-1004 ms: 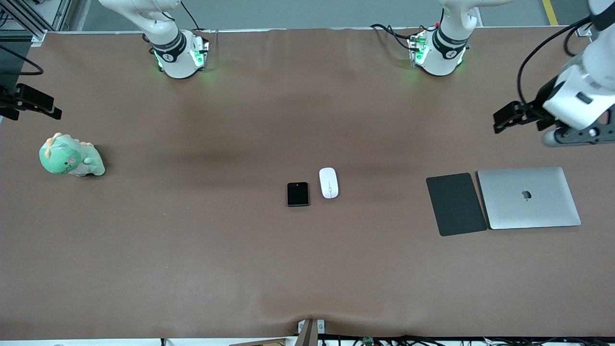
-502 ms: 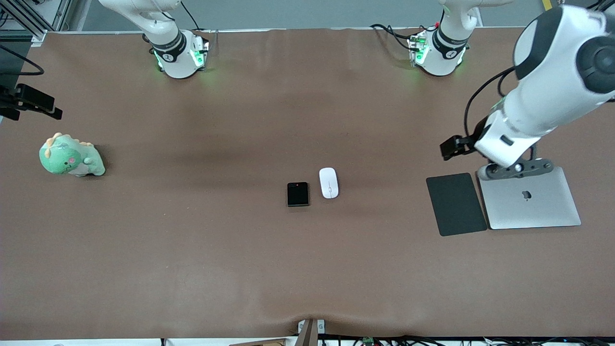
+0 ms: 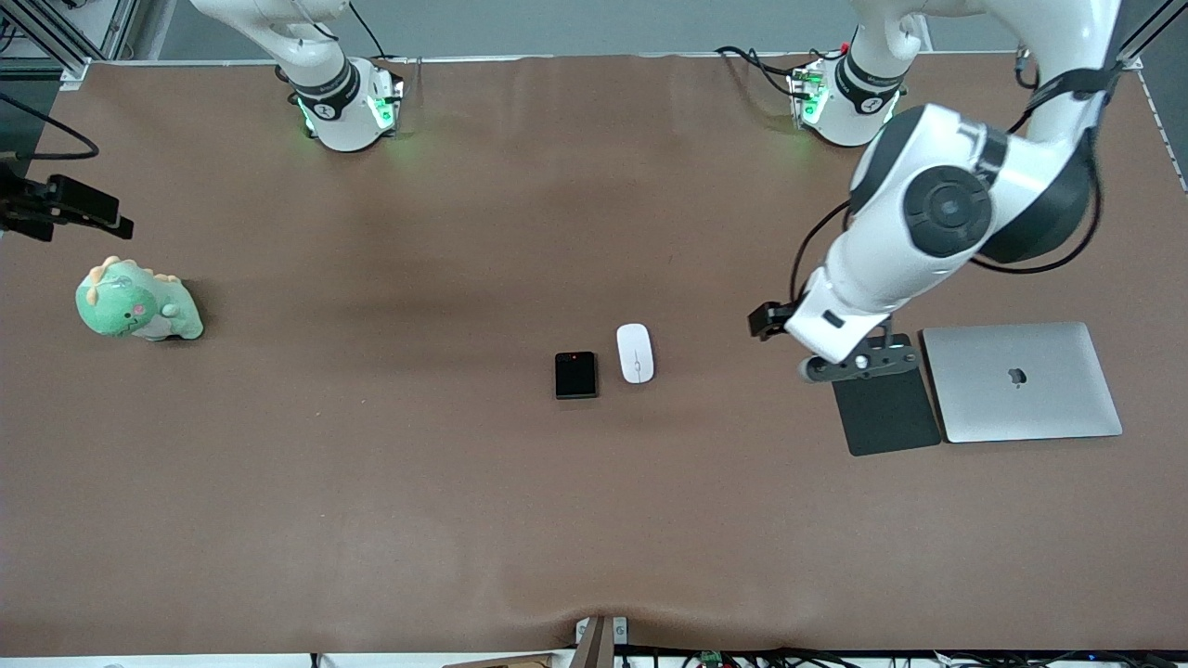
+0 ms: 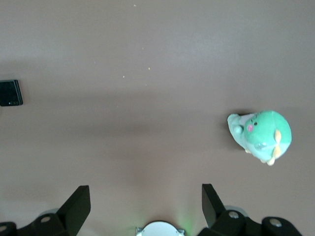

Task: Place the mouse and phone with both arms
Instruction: 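Reach the left gripper to the white mouse while the right gripper reaches the phone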

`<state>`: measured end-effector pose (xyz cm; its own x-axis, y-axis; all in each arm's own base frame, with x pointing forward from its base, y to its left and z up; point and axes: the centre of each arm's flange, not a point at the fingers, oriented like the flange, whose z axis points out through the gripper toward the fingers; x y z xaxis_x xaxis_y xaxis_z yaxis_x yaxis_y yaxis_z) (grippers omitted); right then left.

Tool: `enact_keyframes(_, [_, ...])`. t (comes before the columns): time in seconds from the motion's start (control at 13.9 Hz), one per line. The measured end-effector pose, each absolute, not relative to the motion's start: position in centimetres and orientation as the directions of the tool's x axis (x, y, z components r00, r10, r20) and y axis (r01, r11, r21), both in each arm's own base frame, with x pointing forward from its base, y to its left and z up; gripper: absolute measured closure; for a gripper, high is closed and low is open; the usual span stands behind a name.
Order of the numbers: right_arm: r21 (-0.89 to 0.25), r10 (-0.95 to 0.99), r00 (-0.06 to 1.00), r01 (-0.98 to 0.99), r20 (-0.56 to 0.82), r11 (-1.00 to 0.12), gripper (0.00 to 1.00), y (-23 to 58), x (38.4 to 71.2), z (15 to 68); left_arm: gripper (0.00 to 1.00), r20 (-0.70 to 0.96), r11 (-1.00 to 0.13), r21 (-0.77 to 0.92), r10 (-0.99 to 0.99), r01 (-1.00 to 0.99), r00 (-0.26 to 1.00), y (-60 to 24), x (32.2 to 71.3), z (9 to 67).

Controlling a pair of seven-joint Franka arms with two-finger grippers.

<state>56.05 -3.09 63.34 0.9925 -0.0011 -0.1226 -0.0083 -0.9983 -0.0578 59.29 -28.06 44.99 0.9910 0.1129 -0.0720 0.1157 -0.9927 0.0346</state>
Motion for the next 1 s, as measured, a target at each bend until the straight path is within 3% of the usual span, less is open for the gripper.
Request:
enact_keyframes(0.57, [-0.057,-0.004,0.992,-0.011,-0.123,-0.998,0.00,-3.2,57.8,61.1,0.00,-0.018,-0.987,0.023,0.157,0.158,0.987,-35.7,56.9,37.0])
enact_keyframes(1.0, [-0.072,0.020,0.967,0.002,-0.253,-0.997,0.00,-1.9,61.5,52.0,0.00,0.001,-0.988,0.029,0.149,0.149,0.989,-41.3,55.0,29.6])
